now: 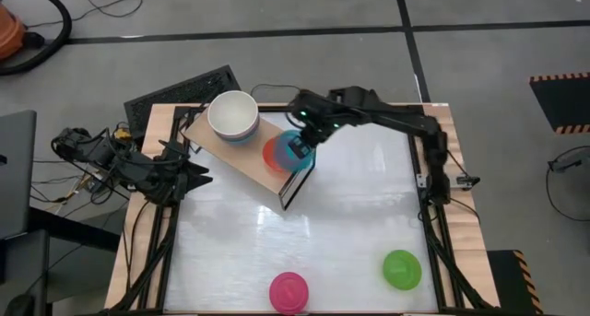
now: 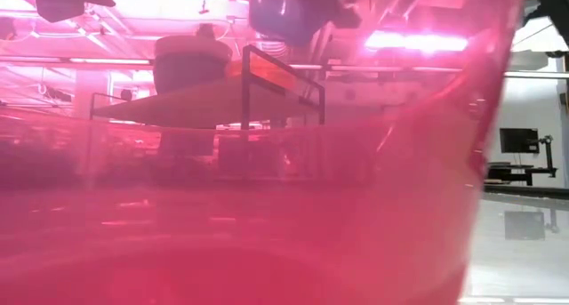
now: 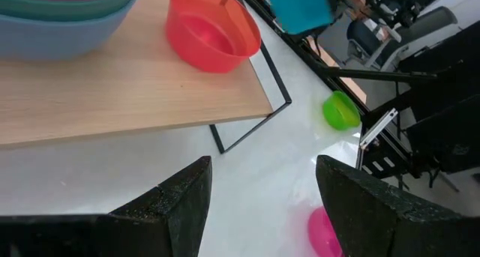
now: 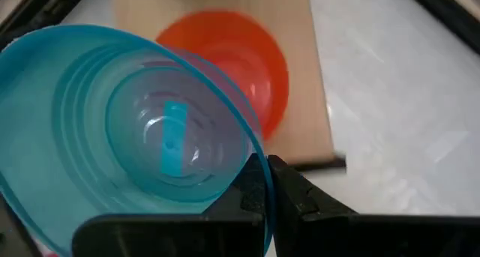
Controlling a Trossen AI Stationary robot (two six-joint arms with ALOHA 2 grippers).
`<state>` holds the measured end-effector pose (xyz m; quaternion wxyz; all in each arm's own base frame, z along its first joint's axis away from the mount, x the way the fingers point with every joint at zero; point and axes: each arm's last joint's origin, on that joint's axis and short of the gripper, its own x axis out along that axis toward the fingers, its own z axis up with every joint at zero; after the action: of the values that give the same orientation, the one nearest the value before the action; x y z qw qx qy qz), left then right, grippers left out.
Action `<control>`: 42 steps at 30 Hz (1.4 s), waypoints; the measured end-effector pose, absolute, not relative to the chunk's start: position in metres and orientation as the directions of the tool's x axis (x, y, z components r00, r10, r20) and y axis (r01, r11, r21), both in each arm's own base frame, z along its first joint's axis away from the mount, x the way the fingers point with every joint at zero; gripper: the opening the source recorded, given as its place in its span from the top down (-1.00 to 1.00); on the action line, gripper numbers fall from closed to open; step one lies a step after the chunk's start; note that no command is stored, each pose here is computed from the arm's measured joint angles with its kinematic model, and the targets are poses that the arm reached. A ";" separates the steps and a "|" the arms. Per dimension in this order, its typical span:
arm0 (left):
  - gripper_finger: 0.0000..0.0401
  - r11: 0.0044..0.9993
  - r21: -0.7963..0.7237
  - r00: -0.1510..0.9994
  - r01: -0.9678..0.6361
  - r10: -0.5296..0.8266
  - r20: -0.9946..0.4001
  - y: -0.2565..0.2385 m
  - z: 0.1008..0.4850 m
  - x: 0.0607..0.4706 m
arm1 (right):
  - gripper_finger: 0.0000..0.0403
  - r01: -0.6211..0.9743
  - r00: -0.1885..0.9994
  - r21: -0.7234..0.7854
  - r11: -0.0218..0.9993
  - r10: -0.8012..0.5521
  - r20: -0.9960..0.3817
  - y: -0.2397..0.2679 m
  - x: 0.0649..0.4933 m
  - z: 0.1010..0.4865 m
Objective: Place and stack bowls onto a shelf
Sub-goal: Stack the blue transparent bowl on top of the orange transparent bowl on the shelf, then stack the green transparent bowl on top of the blue transparent bowl on the shelf
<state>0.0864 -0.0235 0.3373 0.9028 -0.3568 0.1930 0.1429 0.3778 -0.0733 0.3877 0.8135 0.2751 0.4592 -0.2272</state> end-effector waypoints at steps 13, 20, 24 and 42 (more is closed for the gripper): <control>-0.13 0.690 -0.595 0.884 -0.412 0.146 -0.443 -0.023 0.338 0.086 | 0.89 0.627 0.416 0.181 0.757 -0.129 -0.900 -0.104 0.415 0.353; -0.13 0.689 -0.594 0.884 -0.415 0.151 -0.442 -0.023 0.338 0.086 | 0.89 0.631 0.393 0.157 0.760 -0.138 -0.909 -0.117 0.416 0.345; -0.13 0.689 -0.594 0.884 -0.415 0.151 -0.443 -0.023 0.338 0.086 | 0.87 0.633 0.391 0.157 0.758 -0.138 -0.910 -0.119 0.415 0.345; -0.13 0.693 -0.585 0.881 -0.421 0.160 -0.445 -0.022 0.337 0.086 | 0.34 0.593 0.502 0.233 0.771 -0.128 -0.856 -0.109 0.386 0.392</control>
<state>0.0860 -0.0222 0.3371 0.9015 -0.3574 0.1830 0.1612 0.3856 -0.1087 0.3920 0.8268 0.2593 0.4490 -0.2179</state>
